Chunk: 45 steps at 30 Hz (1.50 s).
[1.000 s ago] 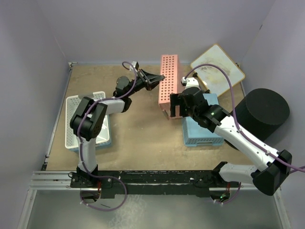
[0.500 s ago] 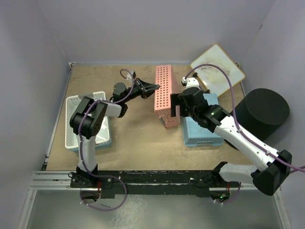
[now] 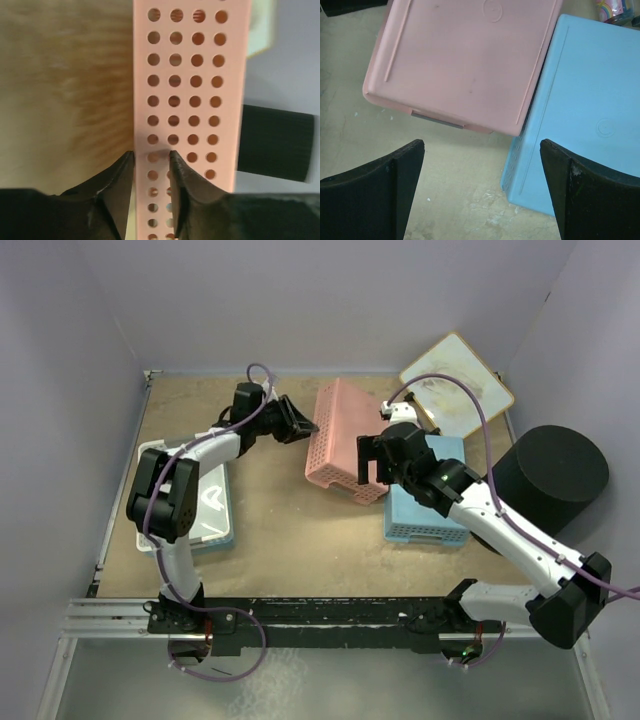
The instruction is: Turn the large container upside down
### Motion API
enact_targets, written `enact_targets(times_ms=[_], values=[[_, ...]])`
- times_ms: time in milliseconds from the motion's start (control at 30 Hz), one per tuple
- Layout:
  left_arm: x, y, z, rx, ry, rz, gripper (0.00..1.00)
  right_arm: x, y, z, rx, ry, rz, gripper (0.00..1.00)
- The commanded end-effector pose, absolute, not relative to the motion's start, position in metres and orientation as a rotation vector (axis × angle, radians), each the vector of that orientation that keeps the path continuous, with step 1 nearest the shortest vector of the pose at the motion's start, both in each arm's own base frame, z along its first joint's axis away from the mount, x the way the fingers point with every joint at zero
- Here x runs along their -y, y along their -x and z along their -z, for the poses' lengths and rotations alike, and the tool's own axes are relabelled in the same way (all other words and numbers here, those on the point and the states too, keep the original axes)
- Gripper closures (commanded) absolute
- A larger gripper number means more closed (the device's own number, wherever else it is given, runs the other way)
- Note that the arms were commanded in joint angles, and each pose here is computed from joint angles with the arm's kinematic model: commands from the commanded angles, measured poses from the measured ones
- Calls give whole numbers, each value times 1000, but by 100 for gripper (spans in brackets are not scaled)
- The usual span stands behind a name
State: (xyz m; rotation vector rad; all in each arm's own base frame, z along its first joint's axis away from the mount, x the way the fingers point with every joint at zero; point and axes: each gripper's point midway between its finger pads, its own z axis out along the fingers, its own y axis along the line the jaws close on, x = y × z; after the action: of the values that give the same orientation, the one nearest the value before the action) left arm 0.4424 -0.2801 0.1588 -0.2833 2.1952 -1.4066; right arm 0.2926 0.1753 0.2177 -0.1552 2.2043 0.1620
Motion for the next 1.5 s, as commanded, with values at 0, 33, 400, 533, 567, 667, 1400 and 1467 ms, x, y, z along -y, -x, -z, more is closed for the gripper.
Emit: enact_targets(times_ms=[0, 33, 400, 533, 567, 667, 1400, 1467], values=[[223, -405, -81, -2601, 171, 844, 63, -183, -300, -220, -2183, 140, -192, 0], [216, -405, -79, -2618, 171, 788, 60, -185, -300, -219, -2186, 147, -198, 0], [141, -401, -158, -2505, 151, 270, 50, -246, -283, -179, -2243, 551, -435, 0], [103, -381, -194, -2394, 189, 91, 49, -280, -264, -143, -2328, 699, -508, 0], [95, -374, -209, -2351, 204, 69, 49, -284, -262, -134, -2349, 712, -513, 0], [74, -357, -225, -2304, 245, -13, 49, -287, -266, -108, -2418, 716, -464, 0], [44, -318, -257, -2177, 324, -70, 49, -356, -364, -156, -2241, 578, -452, 0], [51, -316, -256, -2191, 272, -29, 48, -324, -368, -166, -2209, 519, -354, 0]])
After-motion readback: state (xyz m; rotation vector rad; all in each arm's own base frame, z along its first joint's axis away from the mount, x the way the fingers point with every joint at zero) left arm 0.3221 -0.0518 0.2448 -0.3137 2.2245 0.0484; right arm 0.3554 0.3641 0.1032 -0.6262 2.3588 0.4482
